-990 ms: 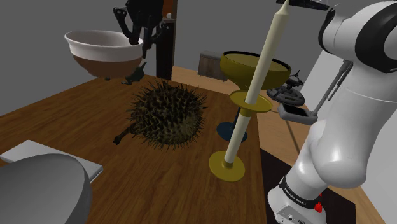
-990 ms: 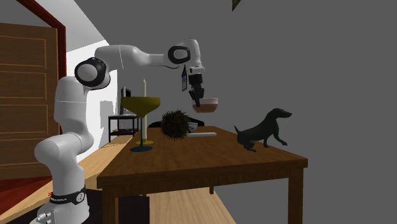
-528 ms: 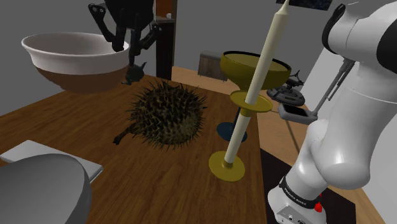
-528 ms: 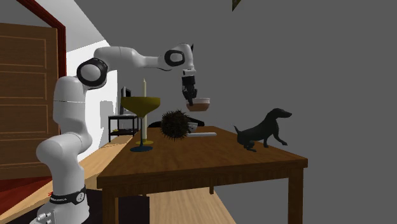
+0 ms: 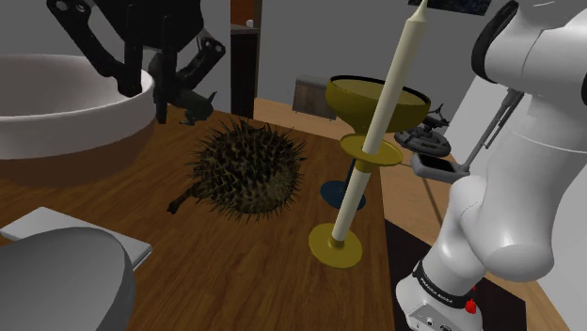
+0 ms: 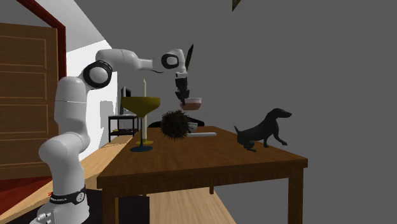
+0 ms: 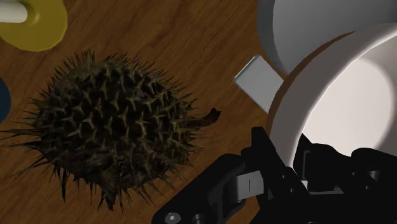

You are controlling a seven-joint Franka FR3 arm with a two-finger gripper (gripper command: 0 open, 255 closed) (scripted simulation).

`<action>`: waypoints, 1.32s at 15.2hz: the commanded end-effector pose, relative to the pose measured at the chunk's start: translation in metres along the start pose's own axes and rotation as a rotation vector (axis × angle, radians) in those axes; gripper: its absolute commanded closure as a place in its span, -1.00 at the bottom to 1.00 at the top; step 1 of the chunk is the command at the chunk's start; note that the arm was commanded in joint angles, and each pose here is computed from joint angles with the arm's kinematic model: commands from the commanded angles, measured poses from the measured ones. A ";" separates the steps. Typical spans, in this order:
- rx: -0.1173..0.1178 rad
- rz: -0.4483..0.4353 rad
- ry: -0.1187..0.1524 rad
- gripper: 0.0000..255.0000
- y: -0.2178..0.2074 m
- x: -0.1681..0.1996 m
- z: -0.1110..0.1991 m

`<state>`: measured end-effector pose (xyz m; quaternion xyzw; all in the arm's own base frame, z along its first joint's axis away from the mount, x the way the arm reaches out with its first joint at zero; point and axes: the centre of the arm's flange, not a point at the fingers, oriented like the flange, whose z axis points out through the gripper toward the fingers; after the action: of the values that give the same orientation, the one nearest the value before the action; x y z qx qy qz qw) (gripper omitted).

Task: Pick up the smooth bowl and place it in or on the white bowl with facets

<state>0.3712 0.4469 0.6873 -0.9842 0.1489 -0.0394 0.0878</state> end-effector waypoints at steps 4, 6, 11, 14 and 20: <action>0.001 0.002 0.000 1.00 -0.037 -0.056 0.002; 0.001 0.002 0.000 1.00 -0.051 -0.078 0.003; 0.001 0.002 0.000 1.00 -0.053 -0.088 0.024; 0.001 0.002 0.000 1.00 -0.050 -0.089 0.039; 0.001 0.002 0.000 1.00 -0.045 -0.091 0.070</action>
<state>0.2931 0.5230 0.6478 -0.9826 0.1462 -0.0479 0.1040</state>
